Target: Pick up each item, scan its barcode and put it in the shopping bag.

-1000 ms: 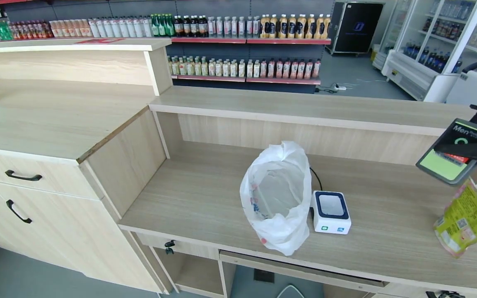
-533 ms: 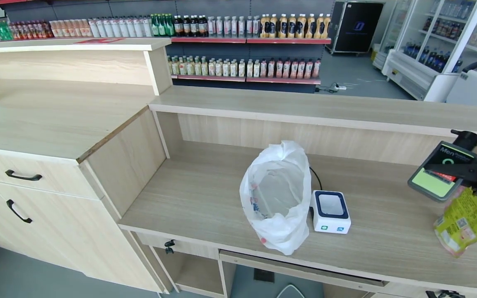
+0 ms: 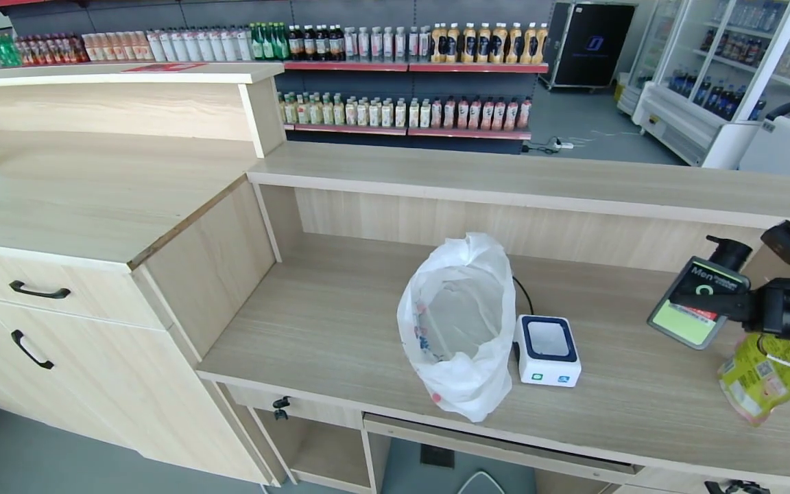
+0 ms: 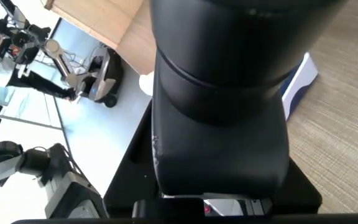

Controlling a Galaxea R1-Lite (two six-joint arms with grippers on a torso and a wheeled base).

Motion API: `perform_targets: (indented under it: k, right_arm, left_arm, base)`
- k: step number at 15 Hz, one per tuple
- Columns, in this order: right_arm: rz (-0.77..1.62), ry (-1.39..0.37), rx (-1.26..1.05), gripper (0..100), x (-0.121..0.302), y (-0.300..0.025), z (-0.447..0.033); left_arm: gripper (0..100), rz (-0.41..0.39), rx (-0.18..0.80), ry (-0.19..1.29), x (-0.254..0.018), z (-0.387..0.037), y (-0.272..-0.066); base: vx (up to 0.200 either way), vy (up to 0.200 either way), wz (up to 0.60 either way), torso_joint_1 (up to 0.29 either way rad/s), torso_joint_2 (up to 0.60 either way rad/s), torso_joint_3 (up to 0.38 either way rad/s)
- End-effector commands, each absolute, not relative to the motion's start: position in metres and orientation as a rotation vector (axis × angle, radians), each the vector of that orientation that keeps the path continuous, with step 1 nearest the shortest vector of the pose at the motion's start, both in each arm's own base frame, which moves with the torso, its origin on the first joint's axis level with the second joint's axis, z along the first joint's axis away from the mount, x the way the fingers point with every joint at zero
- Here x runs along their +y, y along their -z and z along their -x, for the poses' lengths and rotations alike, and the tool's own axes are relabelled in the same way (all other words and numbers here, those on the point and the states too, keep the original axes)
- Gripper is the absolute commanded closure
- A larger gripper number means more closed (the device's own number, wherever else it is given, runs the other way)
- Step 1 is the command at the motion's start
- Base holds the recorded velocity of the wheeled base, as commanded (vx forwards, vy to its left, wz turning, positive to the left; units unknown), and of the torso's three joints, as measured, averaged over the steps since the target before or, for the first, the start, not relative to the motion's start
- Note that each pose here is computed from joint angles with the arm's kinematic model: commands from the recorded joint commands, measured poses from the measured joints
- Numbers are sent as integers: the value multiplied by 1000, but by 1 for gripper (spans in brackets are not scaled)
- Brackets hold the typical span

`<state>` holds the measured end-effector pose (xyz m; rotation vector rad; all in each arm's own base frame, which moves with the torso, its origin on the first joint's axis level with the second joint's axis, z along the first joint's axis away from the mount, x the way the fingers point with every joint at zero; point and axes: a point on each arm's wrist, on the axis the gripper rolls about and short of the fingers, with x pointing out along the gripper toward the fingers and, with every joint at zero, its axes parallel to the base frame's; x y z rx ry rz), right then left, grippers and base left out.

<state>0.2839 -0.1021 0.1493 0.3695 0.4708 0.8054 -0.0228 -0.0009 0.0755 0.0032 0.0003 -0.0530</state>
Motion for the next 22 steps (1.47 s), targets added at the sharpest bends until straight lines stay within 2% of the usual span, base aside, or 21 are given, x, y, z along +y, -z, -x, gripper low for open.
perform_targets:
  k: [1, 5, 17, 20, 22]
  right_arm:
    - [-366, -835, 488, 100, -96, -140, -291]
    - [-341, -859, 494, 100, -95, -126, -299]
    - [-313, -905, 485, 100, -87, -119, -321]
    - [-313, -902, 486, 100, -88, -119, -321]
    - [-317, -880, 486, 100, -85, -135, -307]
  left_arm:
    - [0, -3, 1, 54, -1, 23, -76]
    - [0, -3, 1, 54, -1, 23, -76]
    - [0, -3, 1, 52, -1, 23, -76]
    - [0, -3, 1, 52, -1, 23, -76]
    - [0, -3, 1, 54, -1, 23, -76]
  base:
    - [0, 0, 0, 0, 0, 0]
    - [0, 0, 0, 0, 0, 0]
    - [0, 0, 0, 0, 0, 0]
    - [0, 0, 0, 0, 0, 0]
    - [0, 0, 0, 0, 0, 0]
